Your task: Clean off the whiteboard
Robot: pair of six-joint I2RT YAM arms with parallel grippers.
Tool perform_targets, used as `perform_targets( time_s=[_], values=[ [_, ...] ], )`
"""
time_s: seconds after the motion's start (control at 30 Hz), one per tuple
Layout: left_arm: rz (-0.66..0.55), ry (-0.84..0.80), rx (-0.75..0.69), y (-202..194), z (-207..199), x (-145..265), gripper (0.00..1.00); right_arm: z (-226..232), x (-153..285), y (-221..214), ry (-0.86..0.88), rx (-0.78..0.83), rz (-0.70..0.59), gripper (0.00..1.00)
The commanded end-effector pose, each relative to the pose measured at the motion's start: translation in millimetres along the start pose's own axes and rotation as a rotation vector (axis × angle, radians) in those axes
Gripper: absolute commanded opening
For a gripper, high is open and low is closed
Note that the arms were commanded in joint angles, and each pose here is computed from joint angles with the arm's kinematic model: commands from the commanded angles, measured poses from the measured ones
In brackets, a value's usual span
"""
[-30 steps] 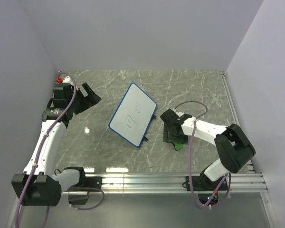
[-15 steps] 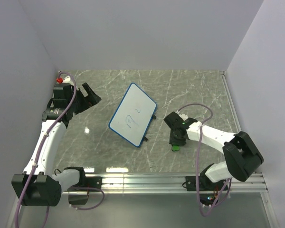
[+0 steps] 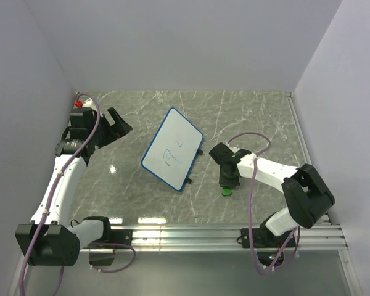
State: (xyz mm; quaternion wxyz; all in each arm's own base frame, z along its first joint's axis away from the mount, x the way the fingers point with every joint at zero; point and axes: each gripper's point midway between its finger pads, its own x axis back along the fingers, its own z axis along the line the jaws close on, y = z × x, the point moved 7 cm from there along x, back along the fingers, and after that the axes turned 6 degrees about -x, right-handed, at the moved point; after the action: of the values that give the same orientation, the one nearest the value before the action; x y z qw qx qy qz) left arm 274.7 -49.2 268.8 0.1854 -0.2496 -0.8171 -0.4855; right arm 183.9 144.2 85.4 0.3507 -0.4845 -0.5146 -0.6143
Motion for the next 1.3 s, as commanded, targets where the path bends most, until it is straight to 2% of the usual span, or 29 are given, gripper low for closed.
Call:
perform_targets(
  time_s=[0.0, 0.03, 0.1, 0.27, 0.3, 0.4, 0.53, 0.67, 0.83, 1.03, 1.13, 1.17, 1.23, 1.27],
  values=[
    [-0.027, -0.037, -0.028, 3.6, -3.9, 0.2, 1.00, 6.4, -19.9, -4.8, -0.018, 0.014, 0.028, 0.15],
    [-0.026, -0.042, -0.029, 3.5, -4.7, 0.2, 1.00, 7.2, -20.7, -4.5, -0.019, 0.018, 0.031, 0.15],
    [-0.024, -0.051, -0.027, 3.1, -5.1, -0.5, 0.99, 8.0, -24.2, -5.8, -0.031, 0.025, 0.046, 0.00],
    [-0.025, -0.140, -0.053, 7.4, -15.3, -2.1, 0.95, 23.5, -3.8, 15.2, 0.017, 0.031, -0.003, 0.00],
    [-0.024, -0.156, -0.055, 7.8, -16.8, -3.8, 0.88, 28.8, 6.5, 24.3, 0.039, 0.027, -0.034, 0.00],
    [-0.015, -0.240, -0.058, 8.8, -24.7, -9.9, 0.79, 56.1, 47.0, 59.4, 0.147, 0.011, -0.122, 0.00],
    [0.023, -0.362, -0.028, 6.3, -33.7, -25.4, 0.78, 99.3, 110.0, 107.0, 0.351, -0.036, -0.234, 0.00],
    [0.077, -0.430, -0.029, 1.8, -37.4, -45.0, 0.74, 135.7, 151.4, 132.8, 0.608, -0.055, -0.302, 0.00],
    [0.153, -0.499, -0.057, -9.9, -49.1, -69.4, 0.69, 169.8, 160.8, 152.8, 0.722, -0.074, -0.289, 0.00],
    [0.216, -0.515, -0.059, -20.6, -56.8, -89.3, 0.66, 201.4, 136.4, 158.7, 0.760, -0.070, -0.203, 0.00],
    [0.241, -0.524, -0.058, -27.3, -56.3, -94.9, 0.58, 208.5, 126.0, 158.8, 0.764, -0.084, -0.179, 0.00],
    [0.251, -0.526, -0.067, -30.7, -56.5, -96.4, 0.44, 210.3, 121.0, 158.1, 0.760, -0.088, -0.170, 0.00],
    [0.261, -0.516, -0.071, -33.9, -55.6, -98.1, 0.32, 212.1, 116.0, 157.2, 0.756, -0.093, -0.156, 0.00],
    [0.266, -0.515, -0.072, -35.5, -55.7, -98.5, 0.18, 213.0, 111.7, 155.4, 0.750, -0.093, -0.148, 0.00]
  ],
)
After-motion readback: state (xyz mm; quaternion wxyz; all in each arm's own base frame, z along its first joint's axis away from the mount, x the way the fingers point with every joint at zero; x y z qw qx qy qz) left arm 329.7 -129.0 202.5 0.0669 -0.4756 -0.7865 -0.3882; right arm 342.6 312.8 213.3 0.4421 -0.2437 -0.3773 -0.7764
